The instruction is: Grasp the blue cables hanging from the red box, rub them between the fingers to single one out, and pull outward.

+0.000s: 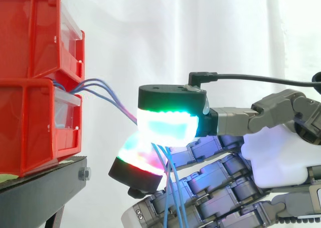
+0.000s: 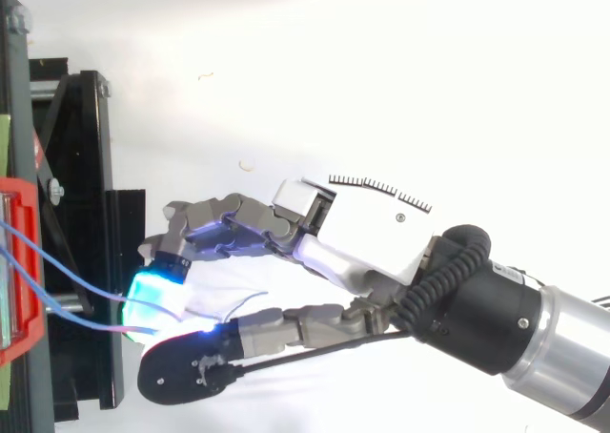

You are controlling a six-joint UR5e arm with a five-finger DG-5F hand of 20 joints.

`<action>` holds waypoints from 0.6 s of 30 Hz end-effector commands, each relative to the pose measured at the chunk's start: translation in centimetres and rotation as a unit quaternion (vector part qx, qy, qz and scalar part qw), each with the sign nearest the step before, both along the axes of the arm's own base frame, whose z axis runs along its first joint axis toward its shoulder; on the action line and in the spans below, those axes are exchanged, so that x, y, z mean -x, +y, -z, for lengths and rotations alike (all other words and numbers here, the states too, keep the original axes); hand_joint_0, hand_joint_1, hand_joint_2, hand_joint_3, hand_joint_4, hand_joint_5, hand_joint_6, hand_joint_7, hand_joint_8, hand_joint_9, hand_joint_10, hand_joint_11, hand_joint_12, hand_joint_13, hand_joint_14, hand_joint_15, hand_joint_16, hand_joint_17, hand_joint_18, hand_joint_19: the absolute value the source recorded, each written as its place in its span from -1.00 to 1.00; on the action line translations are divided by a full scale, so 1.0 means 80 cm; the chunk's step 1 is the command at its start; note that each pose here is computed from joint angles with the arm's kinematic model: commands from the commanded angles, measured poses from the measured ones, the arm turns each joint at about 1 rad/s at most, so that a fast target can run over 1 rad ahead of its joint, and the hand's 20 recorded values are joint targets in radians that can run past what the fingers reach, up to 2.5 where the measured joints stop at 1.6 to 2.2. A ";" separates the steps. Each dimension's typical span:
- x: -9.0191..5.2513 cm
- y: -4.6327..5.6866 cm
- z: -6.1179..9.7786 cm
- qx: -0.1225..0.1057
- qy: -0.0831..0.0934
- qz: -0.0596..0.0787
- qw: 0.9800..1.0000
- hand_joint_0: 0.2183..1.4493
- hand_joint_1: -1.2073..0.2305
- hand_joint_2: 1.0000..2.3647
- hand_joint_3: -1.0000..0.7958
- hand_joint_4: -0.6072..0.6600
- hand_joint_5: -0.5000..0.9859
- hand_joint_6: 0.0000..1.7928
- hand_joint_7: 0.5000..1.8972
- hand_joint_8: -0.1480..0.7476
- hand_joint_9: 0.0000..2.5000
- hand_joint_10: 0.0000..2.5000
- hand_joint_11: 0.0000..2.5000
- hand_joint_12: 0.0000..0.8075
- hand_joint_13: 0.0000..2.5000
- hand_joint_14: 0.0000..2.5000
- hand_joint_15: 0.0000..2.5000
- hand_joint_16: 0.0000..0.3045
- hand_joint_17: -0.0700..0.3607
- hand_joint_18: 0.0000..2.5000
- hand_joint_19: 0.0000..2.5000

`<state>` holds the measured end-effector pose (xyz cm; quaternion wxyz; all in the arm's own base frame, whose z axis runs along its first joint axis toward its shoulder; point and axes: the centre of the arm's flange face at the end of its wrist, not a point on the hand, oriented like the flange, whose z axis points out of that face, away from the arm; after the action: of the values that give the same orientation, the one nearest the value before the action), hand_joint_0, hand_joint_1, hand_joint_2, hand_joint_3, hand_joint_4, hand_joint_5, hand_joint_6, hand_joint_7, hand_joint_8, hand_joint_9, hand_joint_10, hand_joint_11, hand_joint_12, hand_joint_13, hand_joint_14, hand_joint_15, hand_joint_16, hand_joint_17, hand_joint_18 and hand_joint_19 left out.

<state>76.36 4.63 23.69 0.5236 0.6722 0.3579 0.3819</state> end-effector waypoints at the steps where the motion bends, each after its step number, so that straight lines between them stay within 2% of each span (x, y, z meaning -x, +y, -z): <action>1: 0.000 0.000 0.001 0.000 0.001 0.000 1.000 -0.30 -0.35 -1.00 -0.44 0.19 -0.58 -0.15 -0.19 0.12 -0.61 -1.00 -1.00 0.08 -0.85 -1.00 -1.00 -0.63 -0.08 -1.00 -1.00; 5: 0.000 0.000 0.000 0.000 0.000 0.000 1.000 -0.26 -0.50 -1.00 -0.44 0.22 -0.61 -0.14 -0.19 0.14 -0.62 -1.00 -1.00 0.11 -0.85 -1.00 -1.00 -0.61 -0.05 -1.00 -1.00; 9: 0.001 0.000 0.001 -0.005 0.001 -0.001 1.000 -0.33 -0.53 -1.00 -0.44 0.23 -0.61 -0.14 -0.19 0.14 -0.62 -1.00 -1.00 0.11 -0.86 -1.00 -1.00 -0.60 -0.03 -1.00 -1.00; 13: 0.003 0.001 -0.002 -0.017 0.003 -0.008 1.000 -0.39 -0.46 -1.00 -0.44 0.25 -0.61 -0.11 -0.23 0.15 -0.61 -1.00 -1.00 0.09 -0.84 -1.00 -1.00 -0.62 -0.07 -1.00 -1.00; 14: 0.005 0.002 -0.002 -0.023 0.008 -0.011 1.000 -0.40 -0.40 -1.00 -0.44 0.26 -0.61 -0.11 -0.24 0.14 -0.61 -1.00 -1.00 0.08 -0.84 -1.00 -1.00 -0.63 -0.08 -1.00 -1.00; 18: 0.007 0.001 -0.003 -0.029 0.013 -0.010 0.999 -0.35 -0.29 -1.00 -0.44 0.26 -0.60 -0.11 -0.24 0.13 -0.57 -1.00 -1.00 0.03 -0.82 -1.00 -1.00 -0.65 -0.11 -1.00 -1.00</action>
<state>75.96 4.73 23.83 0.5014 0.6836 0.3607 0.3889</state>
